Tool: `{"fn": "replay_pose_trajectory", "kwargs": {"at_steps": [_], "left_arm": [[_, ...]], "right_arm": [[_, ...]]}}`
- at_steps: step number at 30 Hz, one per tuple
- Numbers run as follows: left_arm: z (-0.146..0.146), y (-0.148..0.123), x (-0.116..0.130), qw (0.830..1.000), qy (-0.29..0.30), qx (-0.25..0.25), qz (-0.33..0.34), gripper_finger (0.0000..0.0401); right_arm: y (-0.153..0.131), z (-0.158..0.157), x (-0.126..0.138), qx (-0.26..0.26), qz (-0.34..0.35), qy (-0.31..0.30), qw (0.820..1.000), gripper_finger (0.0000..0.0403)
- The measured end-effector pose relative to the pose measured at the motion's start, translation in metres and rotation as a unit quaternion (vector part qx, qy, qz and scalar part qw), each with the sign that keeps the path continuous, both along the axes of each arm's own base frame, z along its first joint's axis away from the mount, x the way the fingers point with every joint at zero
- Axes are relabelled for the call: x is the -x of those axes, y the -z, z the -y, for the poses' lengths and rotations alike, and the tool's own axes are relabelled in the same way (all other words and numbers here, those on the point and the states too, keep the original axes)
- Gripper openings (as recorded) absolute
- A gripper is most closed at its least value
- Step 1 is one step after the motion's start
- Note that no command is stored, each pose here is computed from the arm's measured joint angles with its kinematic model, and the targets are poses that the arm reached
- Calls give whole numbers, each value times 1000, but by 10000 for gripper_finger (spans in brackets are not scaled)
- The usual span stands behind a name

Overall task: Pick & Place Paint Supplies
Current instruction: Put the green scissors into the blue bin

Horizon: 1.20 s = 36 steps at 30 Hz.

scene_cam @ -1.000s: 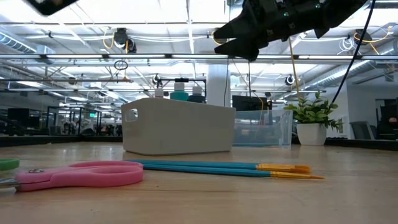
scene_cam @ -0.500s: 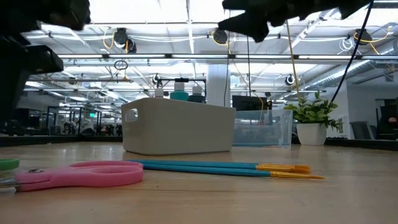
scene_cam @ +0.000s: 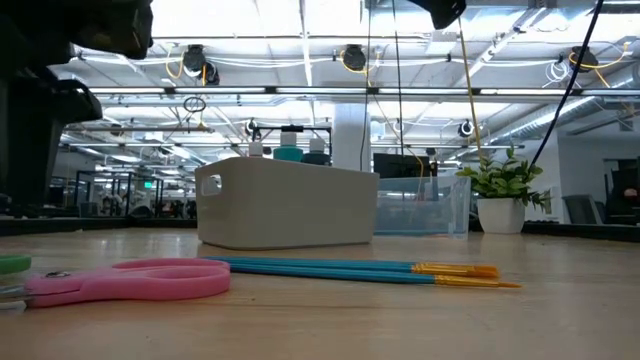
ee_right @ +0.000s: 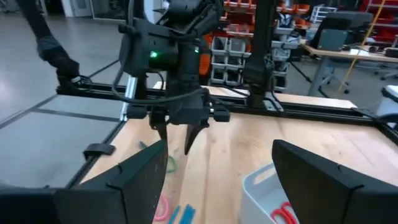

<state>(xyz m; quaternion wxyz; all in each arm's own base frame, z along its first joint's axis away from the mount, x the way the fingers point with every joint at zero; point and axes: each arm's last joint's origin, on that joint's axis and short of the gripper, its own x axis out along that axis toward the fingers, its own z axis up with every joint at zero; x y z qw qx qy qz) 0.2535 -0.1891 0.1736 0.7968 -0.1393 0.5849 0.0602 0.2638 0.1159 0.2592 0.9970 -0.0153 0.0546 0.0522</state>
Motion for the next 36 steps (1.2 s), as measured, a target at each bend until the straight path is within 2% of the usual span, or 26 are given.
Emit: {"fn": "replay_pose_trajectory", "kwargs": {"at_steps": [8, 16, 27, 31, 36], "left_arm": [[7, 18, 1, 999, 15, -1, -39, 182], [7, 32, -1, 998, 21, -28, -50, 182], [7, 35, -4, 998, 18, -31, -52, 177], [6, 36, -4, 998, 15, -32, -52, 144], [5, 36, -3, 998, 2, -34, -56, 76]], "right_arm": [[0, -9, 4, -25, -4, -14, 1000, 279], [0, -10, 5, -38, -6, -14, 999, 279], [0, -10, 5, -38, -6, -14, 999, 279], [0, -10, 5, -38, -6, -14, 999, 279], [0, -10, 5, -38, -6, -14, 999, 279]]}}
